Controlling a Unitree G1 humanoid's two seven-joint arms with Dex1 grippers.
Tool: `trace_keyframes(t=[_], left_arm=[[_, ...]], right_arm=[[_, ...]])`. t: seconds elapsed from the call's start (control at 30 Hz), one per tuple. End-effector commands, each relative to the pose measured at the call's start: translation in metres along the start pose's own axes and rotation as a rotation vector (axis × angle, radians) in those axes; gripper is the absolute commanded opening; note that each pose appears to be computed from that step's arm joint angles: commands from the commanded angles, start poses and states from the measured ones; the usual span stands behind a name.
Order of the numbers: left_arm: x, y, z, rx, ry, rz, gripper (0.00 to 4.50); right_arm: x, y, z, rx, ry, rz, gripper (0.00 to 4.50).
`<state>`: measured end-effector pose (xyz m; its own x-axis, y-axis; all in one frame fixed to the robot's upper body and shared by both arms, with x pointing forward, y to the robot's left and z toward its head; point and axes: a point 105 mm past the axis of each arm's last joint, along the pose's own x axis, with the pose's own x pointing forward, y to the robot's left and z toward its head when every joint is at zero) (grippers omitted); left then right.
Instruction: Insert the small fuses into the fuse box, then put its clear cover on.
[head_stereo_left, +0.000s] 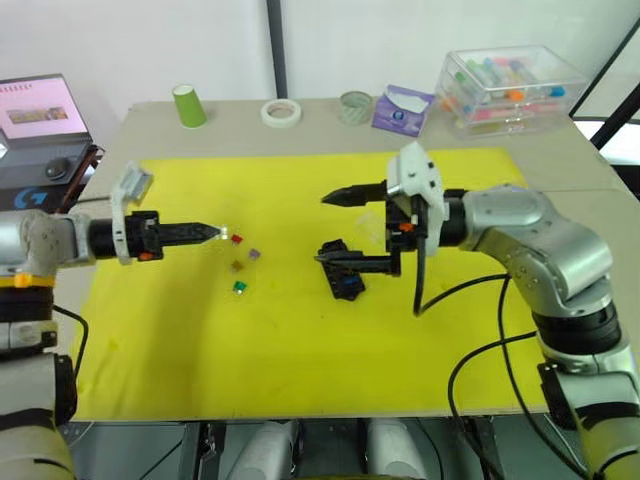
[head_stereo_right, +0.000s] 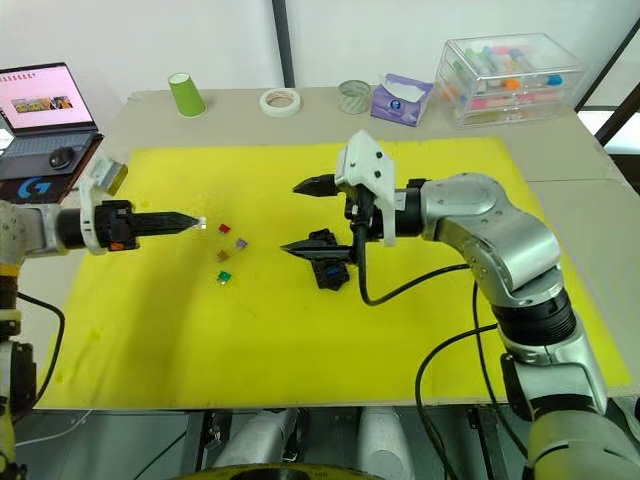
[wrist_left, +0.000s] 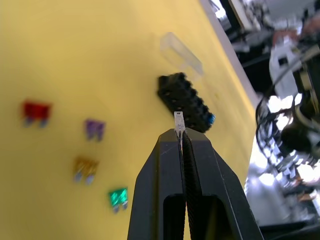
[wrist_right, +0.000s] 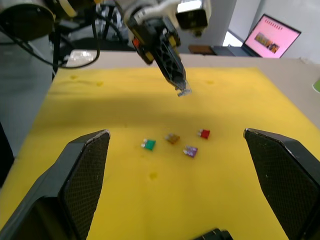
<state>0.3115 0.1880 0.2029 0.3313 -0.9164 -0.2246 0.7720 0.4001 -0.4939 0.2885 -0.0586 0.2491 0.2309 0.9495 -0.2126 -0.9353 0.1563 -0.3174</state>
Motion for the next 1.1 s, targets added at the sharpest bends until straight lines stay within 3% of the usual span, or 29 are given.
trace_keyframes(t=[0.03, 0.1, 0.2, 0.23, 0.27, 0.47, 0.6, 1.1], left_arm=[[0.020, -0.032, 0.009, 0.280, -0.005, -0.073, 0.04], [0.034, -0.040, -0.004, 0.399, 0.039, -0.104, 0.01], [0.055, -0.046, 0.000, 0.660, -0.074, -0.116, 0.00], [0.058, -0.045, 0.000, 0.738, -0.075, -0.106, 0.00], [0.062, -0.045, -0.001, 0.804, -0.071, -0.110, 0.00], [0.077, -0.048, 0.000, 0.942, -0.068, -0.126, 0.00], [0.082, -0.048, 0.000, 0.986, -0.068, -0.132, 0.00], [0.087, -0.045, -0.004, 1.014, -0.035, -0.130, 0.00]], right_arm=[[0.000, -0.008, 0.003, -0.022, 0.035, -0.021, 4.50], [0.001, -0.005, -0.004, -0.053, 0.088, 0.009, 4.33], [0.001, 0.002, -0.023, -0.062, 0.183, 0.048, 3.60], [0.001, 0.002, -0.025, -0.064, 0.198, 0.052, 3.26], [0.002, 0.001, -0.026, -0.060, 0.202, 0.047, 3.26], [0.008, -0.003, -0.025, -0.061, 0.195, 0.015, 3.26], [0.012, -0.003, -0.024, -0.067, 0.190, 0.005, 2.07], [0.016, -0.005, -0.021, -0.095, 0.183, -0.009, 2.07]])
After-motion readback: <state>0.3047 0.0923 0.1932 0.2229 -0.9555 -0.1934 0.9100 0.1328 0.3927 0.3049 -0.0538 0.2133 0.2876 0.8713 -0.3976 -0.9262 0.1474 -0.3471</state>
